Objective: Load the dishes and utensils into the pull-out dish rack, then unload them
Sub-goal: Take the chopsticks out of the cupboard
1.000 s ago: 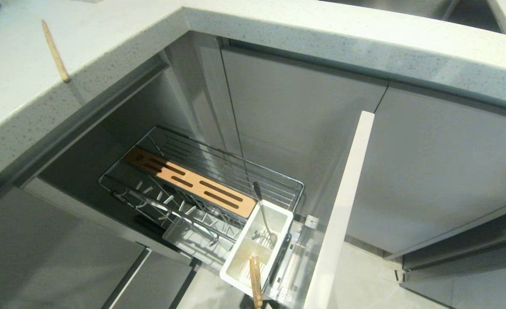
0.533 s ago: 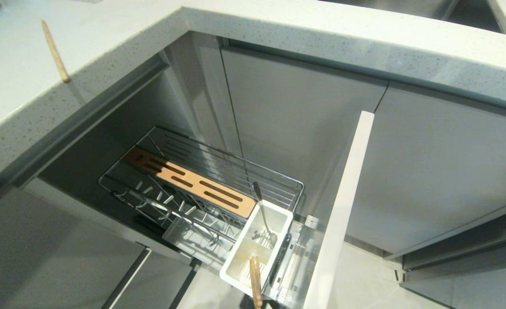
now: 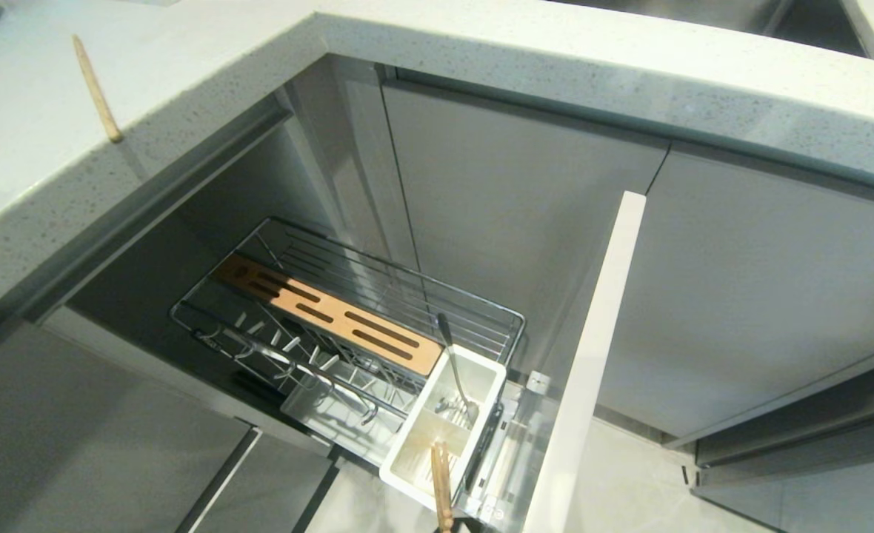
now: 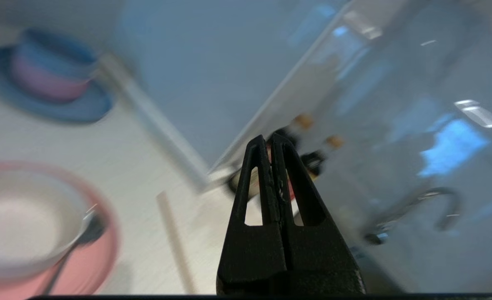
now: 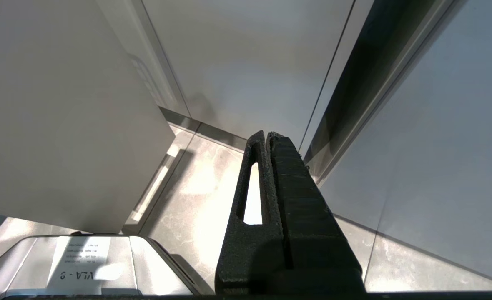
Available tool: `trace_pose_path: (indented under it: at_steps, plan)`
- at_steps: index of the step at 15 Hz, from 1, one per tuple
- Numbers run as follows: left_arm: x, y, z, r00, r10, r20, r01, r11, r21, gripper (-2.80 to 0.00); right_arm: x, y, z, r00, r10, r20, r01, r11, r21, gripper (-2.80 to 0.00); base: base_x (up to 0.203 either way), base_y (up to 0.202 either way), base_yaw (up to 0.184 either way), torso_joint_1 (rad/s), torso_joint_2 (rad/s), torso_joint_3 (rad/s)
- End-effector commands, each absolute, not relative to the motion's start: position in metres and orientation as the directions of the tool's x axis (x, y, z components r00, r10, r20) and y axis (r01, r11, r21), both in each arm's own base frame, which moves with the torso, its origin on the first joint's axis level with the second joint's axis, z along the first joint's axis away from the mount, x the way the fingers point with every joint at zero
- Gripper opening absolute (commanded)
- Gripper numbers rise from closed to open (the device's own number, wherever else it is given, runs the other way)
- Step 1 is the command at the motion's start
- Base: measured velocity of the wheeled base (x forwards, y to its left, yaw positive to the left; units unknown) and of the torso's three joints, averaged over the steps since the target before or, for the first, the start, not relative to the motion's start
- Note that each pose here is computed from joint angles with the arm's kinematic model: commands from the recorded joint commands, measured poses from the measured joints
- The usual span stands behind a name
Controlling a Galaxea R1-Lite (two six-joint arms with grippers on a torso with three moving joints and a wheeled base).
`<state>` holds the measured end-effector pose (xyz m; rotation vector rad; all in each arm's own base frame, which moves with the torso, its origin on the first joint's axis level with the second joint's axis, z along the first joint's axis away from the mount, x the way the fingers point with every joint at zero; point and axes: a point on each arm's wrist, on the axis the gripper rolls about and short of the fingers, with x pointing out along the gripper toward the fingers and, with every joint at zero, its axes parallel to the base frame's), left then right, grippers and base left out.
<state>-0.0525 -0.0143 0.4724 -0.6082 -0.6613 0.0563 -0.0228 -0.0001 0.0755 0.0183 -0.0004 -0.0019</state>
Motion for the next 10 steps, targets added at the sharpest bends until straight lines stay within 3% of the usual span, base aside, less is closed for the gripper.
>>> trace_pose_path:
  at_steps: [1, 6, 10]
  plan:
    - [-0.038, -0.007, 0.487, 0.789, 0.173, 0.589, 0.224, 0.812, -0.538, -2.80, -0.023, 0.000, 0.075, 1.000, -0.002, -0.002, 0.002, 1.000, 0.018, -2.80, 0.000, 0.000, 0.000, 0.000, 0.00, 0.000]
    - [0.021, -0.001, 0.497, 0.857, -0.021, 0.515, 0.415, 0.621, -0.664, -2.80, -0.023, 0.000, 0.075, 1.000, -0.002, -0.002, 0.002, 1.000, 0.018, -2.80, 0.000, 0.000, 0.000, 0.000, 0.00, 0.000]
    - [0.074, -0.024, 0.486, 0.897, -0.219, 0.385, 0.441, 0.532, -0.723, -2.80, -0.023, 0.000, 0.075, 1.000, -0.002, -0.002, 0.002, 1.000, 0.018, -2.80, 0.000, 0.000, 0.000, 0.000, 0.00, 0.000]
